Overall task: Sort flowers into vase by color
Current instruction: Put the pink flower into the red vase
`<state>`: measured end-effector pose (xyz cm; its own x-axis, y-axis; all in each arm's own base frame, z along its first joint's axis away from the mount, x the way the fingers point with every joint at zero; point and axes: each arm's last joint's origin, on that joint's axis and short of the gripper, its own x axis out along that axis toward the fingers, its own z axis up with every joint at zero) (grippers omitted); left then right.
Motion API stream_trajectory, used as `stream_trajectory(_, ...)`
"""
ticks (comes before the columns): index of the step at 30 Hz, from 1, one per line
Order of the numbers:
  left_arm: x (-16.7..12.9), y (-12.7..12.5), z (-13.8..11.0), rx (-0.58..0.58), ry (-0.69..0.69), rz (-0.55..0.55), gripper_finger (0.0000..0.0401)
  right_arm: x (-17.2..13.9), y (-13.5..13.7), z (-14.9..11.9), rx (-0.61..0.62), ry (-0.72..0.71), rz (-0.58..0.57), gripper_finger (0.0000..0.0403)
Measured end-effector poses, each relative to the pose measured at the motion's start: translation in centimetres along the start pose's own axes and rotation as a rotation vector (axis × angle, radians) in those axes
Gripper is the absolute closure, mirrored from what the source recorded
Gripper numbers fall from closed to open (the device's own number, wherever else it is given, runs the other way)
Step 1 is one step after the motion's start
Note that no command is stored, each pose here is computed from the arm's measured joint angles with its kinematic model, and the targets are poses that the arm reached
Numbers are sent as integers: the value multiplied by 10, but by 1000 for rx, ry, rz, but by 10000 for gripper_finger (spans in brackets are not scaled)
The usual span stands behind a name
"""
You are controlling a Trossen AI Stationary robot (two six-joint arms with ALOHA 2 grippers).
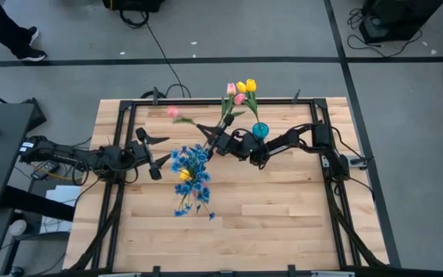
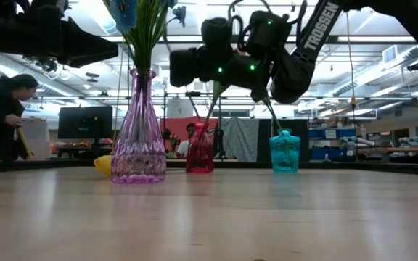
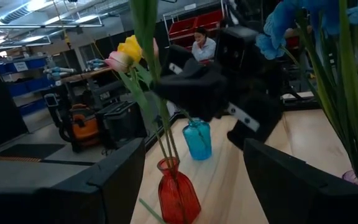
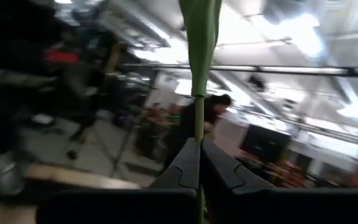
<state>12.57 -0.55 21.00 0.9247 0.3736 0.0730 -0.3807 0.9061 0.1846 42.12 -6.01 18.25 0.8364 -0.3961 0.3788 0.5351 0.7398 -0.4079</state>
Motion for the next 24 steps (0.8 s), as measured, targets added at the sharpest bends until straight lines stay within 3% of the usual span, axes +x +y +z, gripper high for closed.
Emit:
stream_trajectory(2,0,0,0,0,0,0,121,1,-1,-4,-16,13,36,389)
stream_trajectory(9,0,0,0,4,2,-1,121,0,0,3,-122,-20,-8,389)
stream_trajectory(24,0,0,0,6,3,0,121,5,-12,-14,-3,45,23,389)
